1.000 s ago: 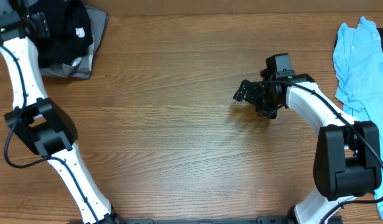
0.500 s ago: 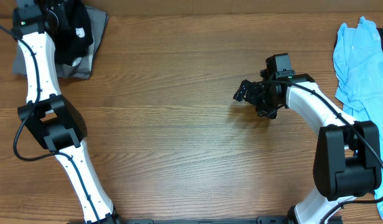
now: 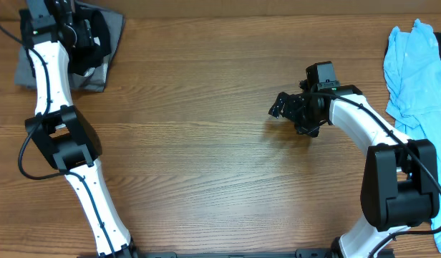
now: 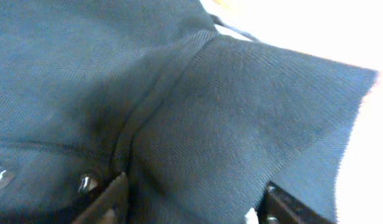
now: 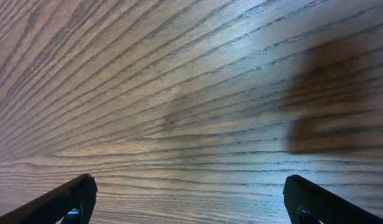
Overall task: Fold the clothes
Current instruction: 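Lower the black bundle onto the grey stack and open the left gripper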
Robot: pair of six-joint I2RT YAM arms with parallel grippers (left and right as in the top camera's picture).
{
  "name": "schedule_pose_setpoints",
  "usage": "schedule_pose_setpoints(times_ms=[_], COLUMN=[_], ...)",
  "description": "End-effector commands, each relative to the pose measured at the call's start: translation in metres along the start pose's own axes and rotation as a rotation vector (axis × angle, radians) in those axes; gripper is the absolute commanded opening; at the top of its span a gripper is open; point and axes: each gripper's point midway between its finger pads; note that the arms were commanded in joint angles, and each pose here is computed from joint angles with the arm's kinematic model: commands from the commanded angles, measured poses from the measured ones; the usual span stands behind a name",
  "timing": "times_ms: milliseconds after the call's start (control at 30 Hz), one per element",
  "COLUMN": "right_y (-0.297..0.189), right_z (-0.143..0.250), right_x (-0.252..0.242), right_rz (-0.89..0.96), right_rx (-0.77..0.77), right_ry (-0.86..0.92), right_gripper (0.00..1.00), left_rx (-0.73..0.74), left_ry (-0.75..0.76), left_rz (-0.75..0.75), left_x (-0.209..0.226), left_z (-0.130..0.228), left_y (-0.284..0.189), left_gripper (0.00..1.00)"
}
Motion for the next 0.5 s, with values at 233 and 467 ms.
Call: schedule_pose_setpoints(times_ms=[233, 467], right_y=[0.003, 0.003], right_z=[0.001, 0.001], right_x=[-0.003, -0.003], right_rz=[0.005, 0.005], right_rx=[0.004, 0.004], right_ry=[0.009, 0.009], right_gripper=[1.0, 1.0], left_rx=[0.064, 0.248], left_ry=[-0.054, -0.104], left_rz=[-0.195, -0.235], left_x=[0.037, 0.072], left_z=[-0.017, 0.041], left_y=[-0.132, -0.104], left_gripper=[0.59, 0.5])
Point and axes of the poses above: each gripper's point midway between its finger pads, its own y axis out along the fingers, its own x axis along the line the jaws close on, z = x × y, and after that the axes turned 6 degrees about -y, right-handed
